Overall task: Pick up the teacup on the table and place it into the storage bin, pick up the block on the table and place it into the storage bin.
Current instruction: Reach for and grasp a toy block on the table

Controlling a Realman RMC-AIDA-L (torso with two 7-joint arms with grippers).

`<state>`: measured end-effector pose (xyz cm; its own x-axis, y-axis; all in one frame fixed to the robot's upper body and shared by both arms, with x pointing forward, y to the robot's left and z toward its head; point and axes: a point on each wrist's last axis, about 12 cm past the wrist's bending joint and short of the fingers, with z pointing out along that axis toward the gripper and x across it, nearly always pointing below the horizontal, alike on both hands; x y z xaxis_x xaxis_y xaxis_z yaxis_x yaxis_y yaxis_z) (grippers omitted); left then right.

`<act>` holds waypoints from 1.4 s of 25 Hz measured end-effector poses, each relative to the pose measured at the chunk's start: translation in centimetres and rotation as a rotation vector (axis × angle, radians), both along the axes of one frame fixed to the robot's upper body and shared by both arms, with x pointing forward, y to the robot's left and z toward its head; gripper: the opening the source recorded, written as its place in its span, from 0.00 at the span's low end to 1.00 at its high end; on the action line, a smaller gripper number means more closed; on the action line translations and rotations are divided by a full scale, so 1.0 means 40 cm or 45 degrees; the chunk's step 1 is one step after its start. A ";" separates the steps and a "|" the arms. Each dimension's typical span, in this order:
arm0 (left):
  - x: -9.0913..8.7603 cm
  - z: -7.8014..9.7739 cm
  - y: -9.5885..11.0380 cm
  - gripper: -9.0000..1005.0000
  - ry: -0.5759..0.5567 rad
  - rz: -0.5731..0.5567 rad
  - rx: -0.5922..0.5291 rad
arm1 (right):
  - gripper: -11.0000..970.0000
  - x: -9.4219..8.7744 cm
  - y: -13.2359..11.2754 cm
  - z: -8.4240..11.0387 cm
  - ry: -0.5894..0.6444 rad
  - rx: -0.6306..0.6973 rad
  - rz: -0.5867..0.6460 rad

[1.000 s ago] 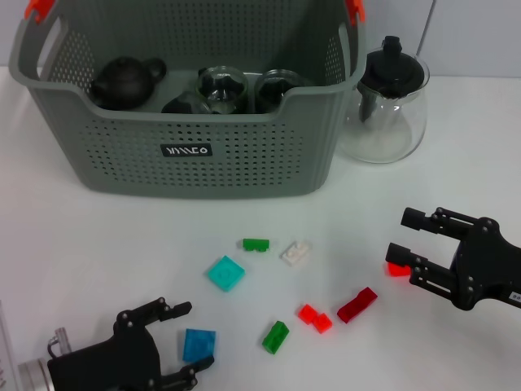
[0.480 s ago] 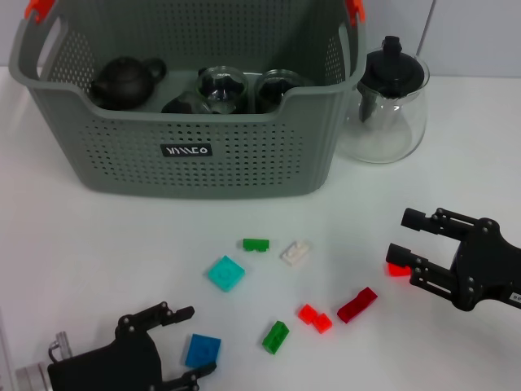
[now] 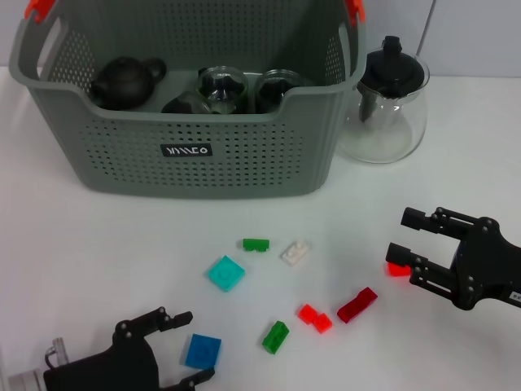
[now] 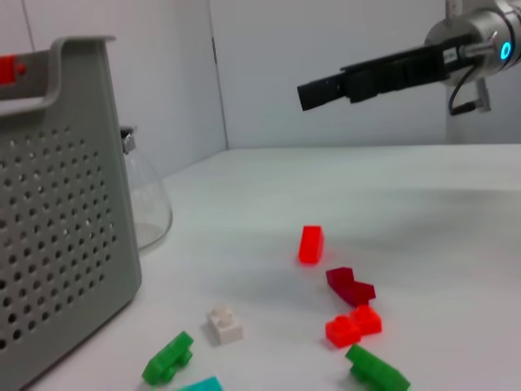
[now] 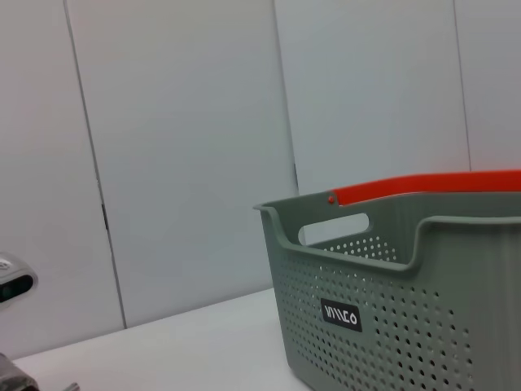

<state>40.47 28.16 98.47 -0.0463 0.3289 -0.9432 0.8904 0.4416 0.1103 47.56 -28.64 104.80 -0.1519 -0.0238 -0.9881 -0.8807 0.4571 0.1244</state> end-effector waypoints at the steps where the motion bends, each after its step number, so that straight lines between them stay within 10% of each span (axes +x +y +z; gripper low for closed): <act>1: -0.001 -0.001 0.001 0.75 0.002 0.005 0.004 | 0.62 0.000 0.000 0.000 0.000 0.000 0.000; 35: 0.022 -0.019 -0.024 0.71 -0.013 0.066 0.026 | 0.62 -0.010 -0.006 -0.007 0.017 0.004 -0.013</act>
<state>41.37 27.20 97.69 -0.0542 0.3456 -0.9368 0.8653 0.4845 0.1286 47.16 -28.89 104.52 -0.1655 -0.0195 -0.9860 -0.8741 0.4658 0.1375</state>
